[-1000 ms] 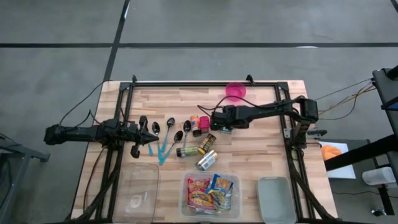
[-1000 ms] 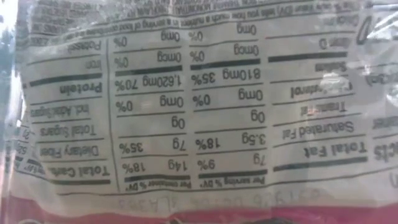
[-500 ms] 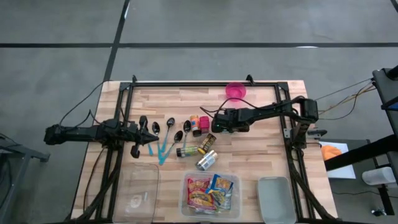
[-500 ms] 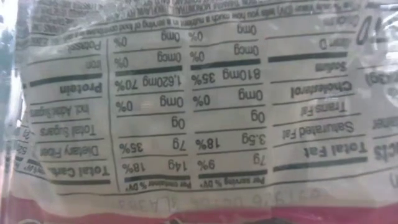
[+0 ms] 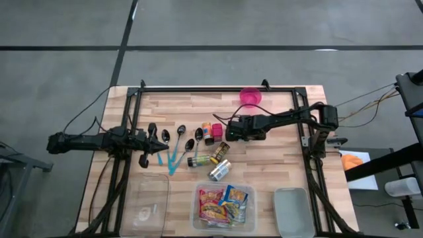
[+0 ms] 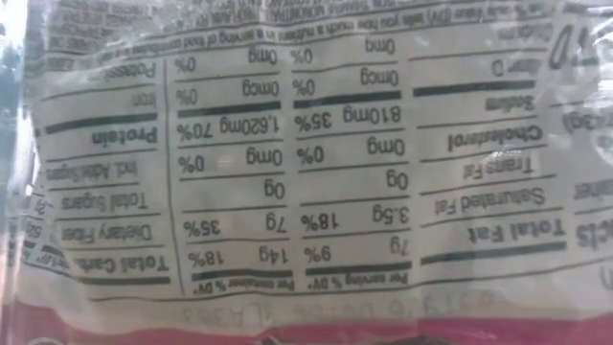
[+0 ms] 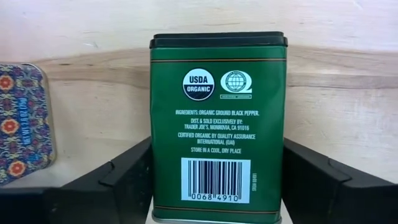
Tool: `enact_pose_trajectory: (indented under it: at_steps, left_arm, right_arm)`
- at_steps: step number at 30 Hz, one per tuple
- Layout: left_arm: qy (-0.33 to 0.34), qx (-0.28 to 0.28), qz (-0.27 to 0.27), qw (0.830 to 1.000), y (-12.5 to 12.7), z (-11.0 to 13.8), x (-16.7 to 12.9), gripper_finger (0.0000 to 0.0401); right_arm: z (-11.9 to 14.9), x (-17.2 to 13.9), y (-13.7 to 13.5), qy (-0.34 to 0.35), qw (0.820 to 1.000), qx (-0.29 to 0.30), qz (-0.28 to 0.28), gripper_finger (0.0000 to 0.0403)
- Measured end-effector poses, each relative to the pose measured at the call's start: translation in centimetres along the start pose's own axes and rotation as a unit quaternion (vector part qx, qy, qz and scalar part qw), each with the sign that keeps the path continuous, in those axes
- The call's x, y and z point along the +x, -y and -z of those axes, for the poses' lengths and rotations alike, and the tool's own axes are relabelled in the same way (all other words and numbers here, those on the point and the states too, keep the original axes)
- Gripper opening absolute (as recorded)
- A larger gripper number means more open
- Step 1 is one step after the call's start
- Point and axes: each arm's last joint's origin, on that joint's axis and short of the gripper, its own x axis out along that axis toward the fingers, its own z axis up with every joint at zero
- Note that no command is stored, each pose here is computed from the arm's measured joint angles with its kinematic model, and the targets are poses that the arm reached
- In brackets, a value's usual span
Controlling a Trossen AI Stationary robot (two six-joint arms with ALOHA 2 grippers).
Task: Pick & Place Food Item
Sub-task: Put the black seasoning can into the gray bin
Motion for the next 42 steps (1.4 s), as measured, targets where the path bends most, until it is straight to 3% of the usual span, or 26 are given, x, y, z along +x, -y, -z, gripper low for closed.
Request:
enact_pose_trajectory:
  at_steps: [4, 11, 18, 22, 27, 31, 42]
  left_arm:
    - [0.000, 0.000, 0.000, 1.000, 0.0, 0.0, 0.0, 0.0000]
    - [0.000, 0.000, 0.000, 1.000, 0.0, 0.0, 0.0, 0.0000]
    - [0.000, 0.000, 0.000, 1.000, 0.0, 0.0, 0.0, 0.0000]
    - [0.000, 0.000, 0.000, 1.000, 0.0, 0.0, 0.0, 0.0000]
    - [0.000, 0.000, 0.000, 1.000, 0.0, 0.0, 0.0, 0.0000]
    - [0.000, 0.000, 0.000, 1.000, 0.0, 0.0, 0.0, 0.0000]
    - [0.000, 0.000, 0.000, 1.000, 0.0, 0.0, 0.0, 0.0000]
  right_arm:
    - [0.0, 0.0, 0.1, -0.001, 1.000, -0.002, 0.003, 0.0284]
    - [0.0, 0.0, 0.0, -0.004, 1.000, -0.002, 0.002, 0.0252]
    - [0.0, -0.1, 0.0, -0.010, 1.000, -0.009, 0.001, 0.0273]
    - [0.0, -0.8, 0.2, -0.015, 1.000, -0.018, 0.005, 0.0260]
    - [-0.4, -2.8, 0.6, -0.009, 0.999, -0.035, -0.004, 0.0251]
    - [-0.8, -5.5, 1.8, -0.009, 0.999, -0.054, -0.005, 0.0272]
    - [-0.8, -15.0, 7.6, 0.004, 0.996, -0.060, -0.069, 0.0250]
